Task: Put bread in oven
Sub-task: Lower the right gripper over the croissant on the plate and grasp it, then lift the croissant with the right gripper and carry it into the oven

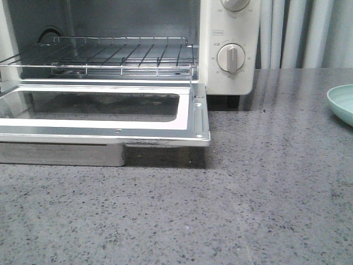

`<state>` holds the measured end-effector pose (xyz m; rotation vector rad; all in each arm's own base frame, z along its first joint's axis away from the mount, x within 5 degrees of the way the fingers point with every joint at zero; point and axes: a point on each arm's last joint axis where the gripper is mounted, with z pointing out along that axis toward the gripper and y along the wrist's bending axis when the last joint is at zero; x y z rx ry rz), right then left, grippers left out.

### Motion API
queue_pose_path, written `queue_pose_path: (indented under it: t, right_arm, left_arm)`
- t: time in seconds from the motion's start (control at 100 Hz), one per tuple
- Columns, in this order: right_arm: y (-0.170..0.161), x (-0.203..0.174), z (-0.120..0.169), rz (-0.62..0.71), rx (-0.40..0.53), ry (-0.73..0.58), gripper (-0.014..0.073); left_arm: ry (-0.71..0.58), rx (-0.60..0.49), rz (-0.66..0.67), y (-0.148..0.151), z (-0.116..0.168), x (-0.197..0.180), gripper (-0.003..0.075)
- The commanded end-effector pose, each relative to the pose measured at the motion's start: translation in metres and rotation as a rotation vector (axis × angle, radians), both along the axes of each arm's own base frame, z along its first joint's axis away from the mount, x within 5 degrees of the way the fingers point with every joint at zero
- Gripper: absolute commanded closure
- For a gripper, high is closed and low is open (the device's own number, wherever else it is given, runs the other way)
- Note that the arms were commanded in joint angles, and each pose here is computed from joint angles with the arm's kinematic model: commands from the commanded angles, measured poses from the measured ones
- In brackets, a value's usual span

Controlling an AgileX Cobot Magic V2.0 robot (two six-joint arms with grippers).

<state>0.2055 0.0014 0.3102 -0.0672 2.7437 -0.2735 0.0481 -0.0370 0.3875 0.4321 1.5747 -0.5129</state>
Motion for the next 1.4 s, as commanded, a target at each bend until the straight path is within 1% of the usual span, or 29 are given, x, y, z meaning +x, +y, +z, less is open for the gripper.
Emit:
queue_pose_path:
  t: [0.0, 0.1, 0.2, 0.29, 0.34, 0.39, 0.47, 0.51, 0.54, 0.8, 0.96, 1.07, 1.21, 1.27, 1.39]
  right_arm:
    - [-0.002, -0.015, 0.023, 0.022, -0.022, -0.08, 0.0668]
    - [-0.001, -0.035, 0.035, 0.085, -0.037, -0.109, 0.0668]
    - [0.004, -0.056, 0.043, 0.142, -0.005, -0.108, 0.0668]
    - [0.011, -0.072, 0.045, 0.218, 0.021, -0.079, 0.0668]
    - [0.016, -0.078, 0.047, 0.266, 0.05, -0.081, 0.0668]
    - [0.024, -0.083, 0.049, 0.337, 0.089, -0.089, 0.0668]
    - [0.037, -0.089, 0.056, 0.49, 0.139, -0.103, 0.0667]
    - [0.044, -0.091, 0.06, 0.541, 0.17, -0.113, 0.0664]
    - [0.047, -0.093, 0.063, 0.565, 0.177, -0.122, 0.0664]
    - [0.083, -0.083, 0.082, 0.771, 0.197, -0.128, 0.0664]
    - [0.12, -0.07, 0.085, 0.902, 0.205, -0.107, 0.0664]
    - [0.15, -0.06, 0.082, 0.985, 0.177, -0.111, 0.0664]
    - [0.182, -0.044, 0.078, 1.058, 0.083, -0.144, 0.0664]
    - [0.193, -0.037, 0.078, 1.073, 0.058, -0.164, 0.0664]
    - [0.211, -0.023, 0.087, 1.088, 0.062, -0.26, 0.0664]
  left_arm:
    - [-0.074, -0.071, 0.006, 0.001, 0.015, -0.001, 0.0741]
    - [-0.074, -0.071, 0.006, 0.001, 0.015, -0.001, 0.0741]
    - [-0.074, -0.071, 0.006, 0.001, 0.015, -0.001, 0.0741]
    - [-0.076, -0.073, 0.007, 0.001, 0.015, -0.001, 0.0741]
    - [-0.08, -0.075, 0.008, 0.001, 0.016, -0.001, 0.0741]
    - [-0.08, -0.075, 0.008, 0.001, 0.016, -0.001, 0.0741]
    - [-0.081, -0.076, 0.008, 0.001, 0.016, -0.001, 0.0741]
    - [-0.081, -0.076, 0.008, 0.001, 0.016, -0.001, 0.0741]
    - [-0.081, -0.076, 0.008, 0.001, 0.016, -0.001, 0.0741]
    - [-0.081, -0.076, 0.008, 0.001, 0.016, -0.001, 0.0741]
    - [-0.081, -0.076, 0.008, 0.001, 0.016, -0.001, 0.0741]
    - [-0.081, -0.076, 0.008, 0.001, 0.016, -0.001, 0.0741]
    - [-0.081, -0.076, 0.008, 0.001, 0.016, -0.001, 0.0741]
    - [-0.081, -0.076, 0.008, 0.001, 0.016, -0.001, 0.0741]
    - [-0.081, -0.076, 0.008, 0.001, 0.016, -0.001, 0.0741]
